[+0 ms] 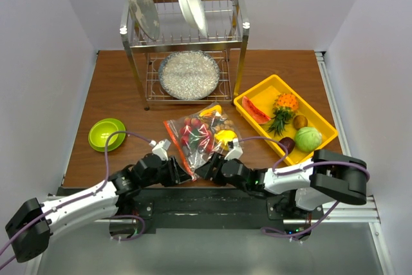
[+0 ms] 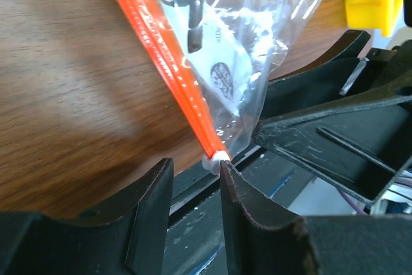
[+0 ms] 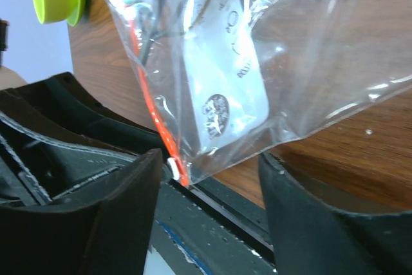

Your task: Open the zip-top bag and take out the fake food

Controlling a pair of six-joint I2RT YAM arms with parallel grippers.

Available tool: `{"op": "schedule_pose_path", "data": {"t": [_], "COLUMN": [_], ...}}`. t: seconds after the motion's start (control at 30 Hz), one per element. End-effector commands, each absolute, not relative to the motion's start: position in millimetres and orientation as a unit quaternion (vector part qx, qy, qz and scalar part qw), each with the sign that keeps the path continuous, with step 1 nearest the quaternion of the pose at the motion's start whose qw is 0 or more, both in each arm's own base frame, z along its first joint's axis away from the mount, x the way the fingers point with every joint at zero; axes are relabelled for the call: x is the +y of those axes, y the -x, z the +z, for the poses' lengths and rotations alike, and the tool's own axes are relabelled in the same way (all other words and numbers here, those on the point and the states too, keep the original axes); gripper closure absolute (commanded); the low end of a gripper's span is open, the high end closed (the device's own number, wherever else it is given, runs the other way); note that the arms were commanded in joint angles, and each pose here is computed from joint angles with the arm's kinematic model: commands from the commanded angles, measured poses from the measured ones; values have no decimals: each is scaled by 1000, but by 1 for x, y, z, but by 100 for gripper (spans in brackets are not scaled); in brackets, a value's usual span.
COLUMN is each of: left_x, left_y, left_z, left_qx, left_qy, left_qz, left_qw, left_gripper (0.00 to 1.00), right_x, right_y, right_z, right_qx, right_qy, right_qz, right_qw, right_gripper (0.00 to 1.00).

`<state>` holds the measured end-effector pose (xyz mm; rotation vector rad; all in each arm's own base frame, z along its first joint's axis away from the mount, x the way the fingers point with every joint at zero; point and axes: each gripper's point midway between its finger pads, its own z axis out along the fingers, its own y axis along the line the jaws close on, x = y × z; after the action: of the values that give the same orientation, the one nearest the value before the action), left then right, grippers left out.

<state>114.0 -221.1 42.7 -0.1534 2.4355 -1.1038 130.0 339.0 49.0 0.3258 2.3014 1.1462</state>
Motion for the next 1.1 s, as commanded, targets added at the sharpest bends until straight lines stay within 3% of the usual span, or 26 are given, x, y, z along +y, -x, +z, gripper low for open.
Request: {"op": "schedule_pose_path", "data": {"t": [0.0, 0.27, 0.47, 0.63, 0.9, 1.07], "left_x": [-235, -240, -243, -244, -244, -240], "left_y": [-112, -114, -116, -117, -117, -119], "left_z": [55, 60, 60, 58, 58, 55], "left_qx": [862, 851, 846, 845, 845, 846], "left_qy": [61, 67, 68, 69, 71, 83], "left_qz": [-451, -470, -475, -477, -478, -472], "left_qw": [224, 226, 231, 231, 231, 234], "left_gripper": [60, 60, 65, 71, 86, 87], "right_x": [352, 356, 360, 359, 355, 358], "right_y": [-138, -137, -135, -135, -136, -135], "right_z": [67, 67, 62, 60, 60, 62], "right_qx": [837, 842, 847, 850, 852, 852], "right_qy": [-139, -131, -126, -124, -122, -111], "right_qz": [448, 444, 440, 435, 427, 429], "right_qw": [282, 277, 271, 271, 276, 278], "right_gripper": [42, 63, 72, 79, 99, 100]}}
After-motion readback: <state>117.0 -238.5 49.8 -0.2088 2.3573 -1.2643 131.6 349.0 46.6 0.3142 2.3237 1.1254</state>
